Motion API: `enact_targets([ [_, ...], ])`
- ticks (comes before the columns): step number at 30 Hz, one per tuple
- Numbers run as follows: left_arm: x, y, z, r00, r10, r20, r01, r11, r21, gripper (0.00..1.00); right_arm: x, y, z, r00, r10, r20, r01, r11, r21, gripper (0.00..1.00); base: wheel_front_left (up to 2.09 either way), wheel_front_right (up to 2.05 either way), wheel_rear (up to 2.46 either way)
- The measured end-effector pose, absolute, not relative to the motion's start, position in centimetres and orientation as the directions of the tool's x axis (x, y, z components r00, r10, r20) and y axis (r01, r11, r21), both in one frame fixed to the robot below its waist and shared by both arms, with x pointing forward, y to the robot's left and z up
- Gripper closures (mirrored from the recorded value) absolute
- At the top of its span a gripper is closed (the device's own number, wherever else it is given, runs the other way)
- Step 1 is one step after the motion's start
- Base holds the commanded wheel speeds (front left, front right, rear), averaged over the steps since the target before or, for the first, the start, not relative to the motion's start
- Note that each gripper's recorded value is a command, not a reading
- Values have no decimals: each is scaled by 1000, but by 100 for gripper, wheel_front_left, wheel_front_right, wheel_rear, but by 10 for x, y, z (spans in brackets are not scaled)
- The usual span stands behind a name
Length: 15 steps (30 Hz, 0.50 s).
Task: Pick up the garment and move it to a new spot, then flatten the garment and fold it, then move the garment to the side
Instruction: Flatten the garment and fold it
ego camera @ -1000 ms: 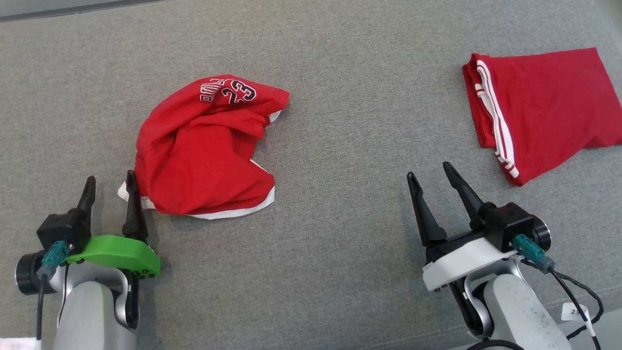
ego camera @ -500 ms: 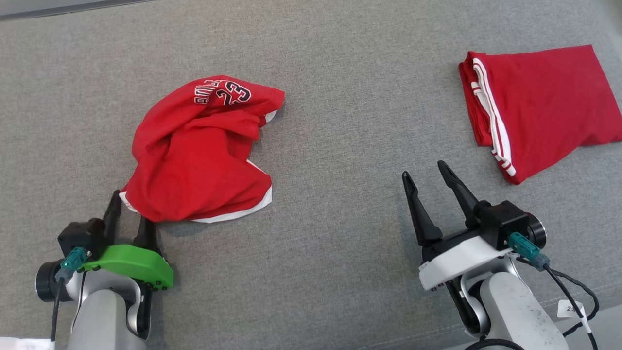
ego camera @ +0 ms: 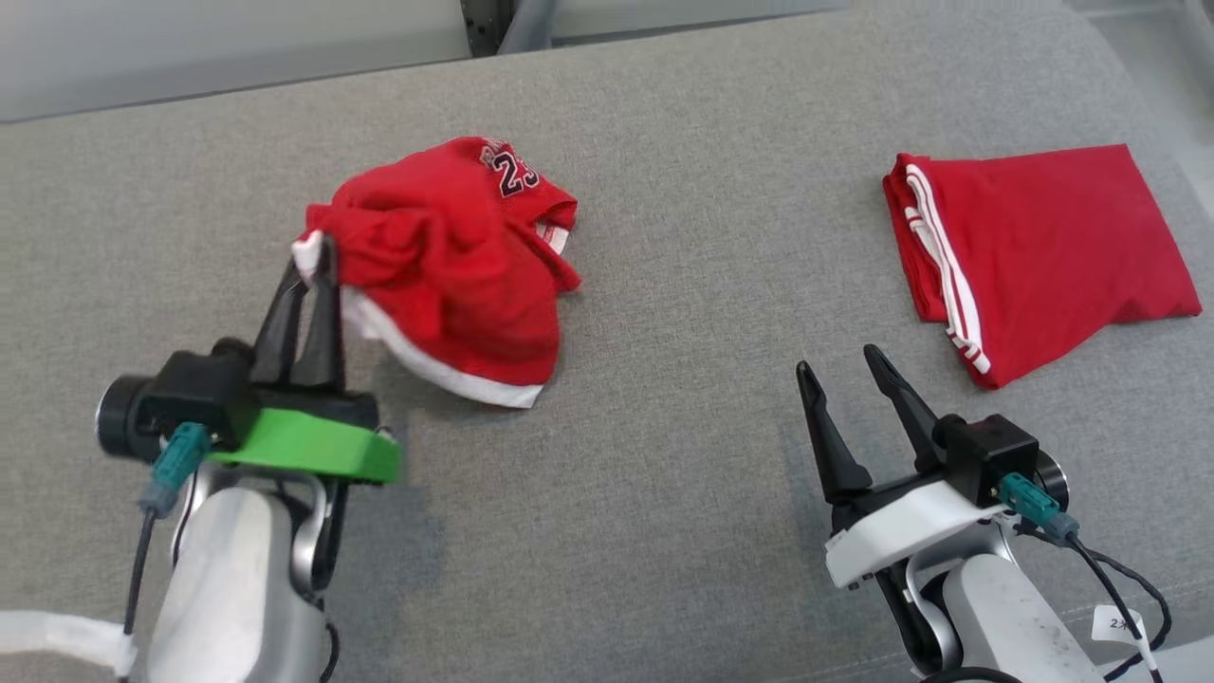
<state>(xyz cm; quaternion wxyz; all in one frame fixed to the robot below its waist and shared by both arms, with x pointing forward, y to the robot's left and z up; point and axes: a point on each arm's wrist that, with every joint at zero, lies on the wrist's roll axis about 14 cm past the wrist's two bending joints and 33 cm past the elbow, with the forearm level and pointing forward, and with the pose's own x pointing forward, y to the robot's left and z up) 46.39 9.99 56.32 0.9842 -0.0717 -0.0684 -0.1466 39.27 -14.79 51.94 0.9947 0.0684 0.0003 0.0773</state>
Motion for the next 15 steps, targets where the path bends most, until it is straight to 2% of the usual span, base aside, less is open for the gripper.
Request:
enact_targets([
  [7,438,14,677,752,-500,429,555,832,-4,100,378,-144,534,987,156,50,-162,972,170,0,0,0,0],
  [11,418,-20,728,635,-555,538,644,764,29,100,372,-150,541,988,136,69,-146,973,176,0,0,0,0],
  [14,414,-26,747,605,-548,578,669,743,5,100,369,-153,543,989,125,74,-137,974,178,0,0,0,0],
  [15,419,-22,753,621,-514,592,656,754,-34,100,369,-154,541,990,123,68,-133,974,181,0,0,0,0],
])
